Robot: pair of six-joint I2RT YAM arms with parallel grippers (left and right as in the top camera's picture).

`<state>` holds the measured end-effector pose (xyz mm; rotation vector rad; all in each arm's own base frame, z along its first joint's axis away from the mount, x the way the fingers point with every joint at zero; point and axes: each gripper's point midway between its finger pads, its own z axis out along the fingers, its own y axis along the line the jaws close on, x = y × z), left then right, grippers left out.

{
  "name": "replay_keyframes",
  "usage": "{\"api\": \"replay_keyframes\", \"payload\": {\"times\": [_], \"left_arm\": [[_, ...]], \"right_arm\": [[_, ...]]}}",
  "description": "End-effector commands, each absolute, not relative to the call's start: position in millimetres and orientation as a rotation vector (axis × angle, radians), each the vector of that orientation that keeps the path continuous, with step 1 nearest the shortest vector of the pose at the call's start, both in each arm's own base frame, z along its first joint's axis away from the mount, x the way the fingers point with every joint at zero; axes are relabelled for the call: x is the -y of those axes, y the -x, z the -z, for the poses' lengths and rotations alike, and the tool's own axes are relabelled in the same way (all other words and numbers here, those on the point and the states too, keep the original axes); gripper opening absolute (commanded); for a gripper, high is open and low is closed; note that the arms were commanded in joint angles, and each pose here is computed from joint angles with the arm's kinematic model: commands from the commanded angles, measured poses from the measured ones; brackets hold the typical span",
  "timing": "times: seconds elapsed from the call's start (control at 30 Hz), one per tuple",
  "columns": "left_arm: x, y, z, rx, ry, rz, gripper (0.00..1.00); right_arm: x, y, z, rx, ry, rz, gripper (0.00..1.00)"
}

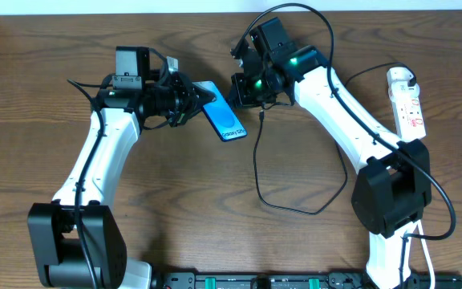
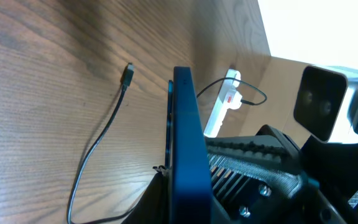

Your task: Plug charger to phone and switch on socket

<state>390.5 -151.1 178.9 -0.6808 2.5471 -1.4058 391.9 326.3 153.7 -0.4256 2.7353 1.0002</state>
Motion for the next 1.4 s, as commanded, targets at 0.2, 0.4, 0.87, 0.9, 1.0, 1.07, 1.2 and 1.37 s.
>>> {"api": "replay_keyframes", "payload": {"times": [0.2, 0.4, 0.87, 0.9, 1.0, 1.07, 1.2, 1.37], "left_arm": [[167.6, -390.6, -202.8, -2.497, 0.561, 1.552, 0.07], [168.0, -390.4, -202.7, -2.498, 0.560, 1.551, 0.07], [187.0, -379.9, -199.1, -2.548, 0.520, 1.550, 0.07], [188.2, -379.1, -199.0, -2.550, 0.517, 1.551, 0.07], [192.0, -377.1, -198.9, -2.558, 0.506, 1.554, 0.07], [194.0, -375.9, -198.7, -2.562, 0.501, 1.555, 0.07], [198.0, -373.0, -198.1, -2.574, 0.488, 1.558, 0.07], [202.7, -369.4, -197.4, -2.588, 0.478, 1.561, 0.07]], "right_arm": [[-368.1, -339.6, -178.4, -2.582, 0.833, -1.355, 0.01], [-369.3, -336.3, -180.8, -2.564, 0.860, -1.383, 0.01], [-370.4, -346.0, -182.4, -2.561, 0.805, -1.369, 0.01], [-369.7, -348.1, -181.7, -2.566, 0.790, -1.359, 0.01], [-369.7, -352.7, -183.4, -2.564, 0.761, -1.364, 0.01], [-370.6, -354.4, -184.1, -2.559, 0.753, -1.362, 0.01], [-372.0, -360.6, -183.7, -2.554, 0.728, -1.332, 0.01], [-373.6, -363.9, -185.6, -2.540, 0.717, -1.332, 0.01]]}}
